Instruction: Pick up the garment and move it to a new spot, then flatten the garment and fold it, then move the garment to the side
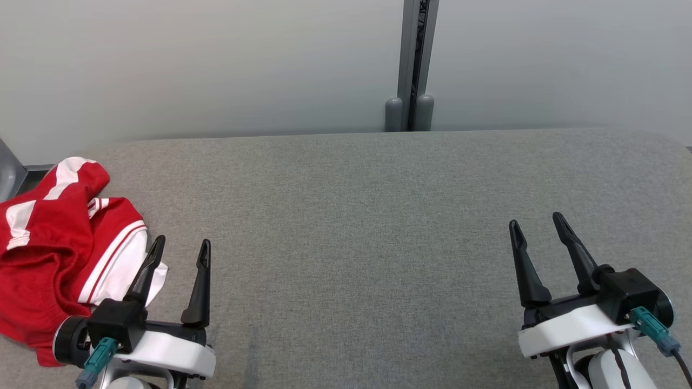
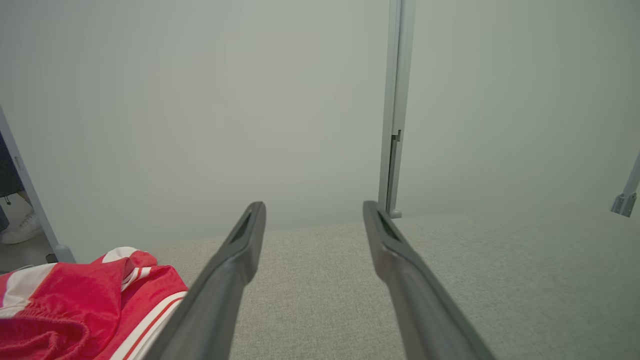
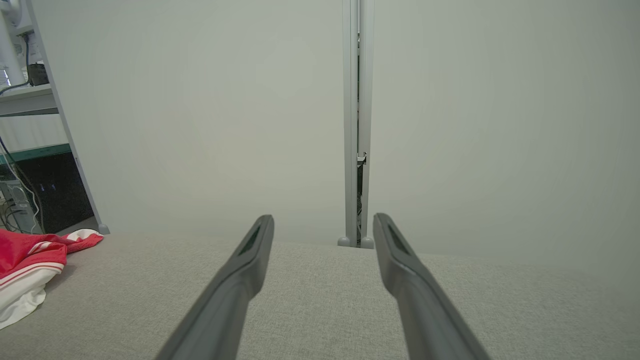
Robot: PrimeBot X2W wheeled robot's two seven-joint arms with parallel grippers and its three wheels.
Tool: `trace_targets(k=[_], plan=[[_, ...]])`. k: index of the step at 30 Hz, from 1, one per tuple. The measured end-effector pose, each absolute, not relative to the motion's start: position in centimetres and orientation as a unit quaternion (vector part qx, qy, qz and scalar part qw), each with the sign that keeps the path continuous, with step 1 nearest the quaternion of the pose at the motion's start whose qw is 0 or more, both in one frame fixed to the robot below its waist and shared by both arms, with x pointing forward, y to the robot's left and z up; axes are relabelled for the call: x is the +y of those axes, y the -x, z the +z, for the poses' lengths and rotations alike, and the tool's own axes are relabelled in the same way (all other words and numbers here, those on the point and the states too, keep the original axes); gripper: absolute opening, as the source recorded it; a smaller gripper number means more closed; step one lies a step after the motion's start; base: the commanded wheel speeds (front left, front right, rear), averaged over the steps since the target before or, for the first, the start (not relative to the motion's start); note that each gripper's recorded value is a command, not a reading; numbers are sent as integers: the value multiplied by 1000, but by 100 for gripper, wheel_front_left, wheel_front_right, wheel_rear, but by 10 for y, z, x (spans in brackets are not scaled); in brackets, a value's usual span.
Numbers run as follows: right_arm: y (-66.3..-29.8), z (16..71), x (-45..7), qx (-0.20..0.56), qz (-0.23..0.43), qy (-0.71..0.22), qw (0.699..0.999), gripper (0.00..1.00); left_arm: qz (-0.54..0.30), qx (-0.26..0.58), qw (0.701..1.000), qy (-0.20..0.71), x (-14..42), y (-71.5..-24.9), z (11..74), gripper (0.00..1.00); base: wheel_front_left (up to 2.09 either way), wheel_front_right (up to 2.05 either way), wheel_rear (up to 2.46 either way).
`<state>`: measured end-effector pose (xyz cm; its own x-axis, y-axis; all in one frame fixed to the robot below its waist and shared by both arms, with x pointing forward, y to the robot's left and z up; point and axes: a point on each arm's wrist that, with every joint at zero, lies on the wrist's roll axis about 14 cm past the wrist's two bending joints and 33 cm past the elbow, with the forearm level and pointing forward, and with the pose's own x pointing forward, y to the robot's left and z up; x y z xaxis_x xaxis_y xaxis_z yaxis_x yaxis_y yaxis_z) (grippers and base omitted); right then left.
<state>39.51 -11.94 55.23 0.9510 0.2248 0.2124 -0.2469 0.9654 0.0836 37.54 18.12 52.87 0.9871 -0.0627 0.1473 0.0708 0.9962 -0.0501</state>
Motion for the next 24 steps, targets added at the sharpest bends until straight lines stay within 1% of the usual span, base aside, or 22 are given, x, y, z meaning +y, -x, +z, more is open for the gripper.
trace_targets(k=[15,24], plan=[[-396,552,-112,-100,130,-57,985,100,-26,-67,997,31,186,-372,525,100,0,0,0],[-400,553,-90,-99,160,-64,980,100,20,-56,998,28,216,-360,517,100,0,0,0]])
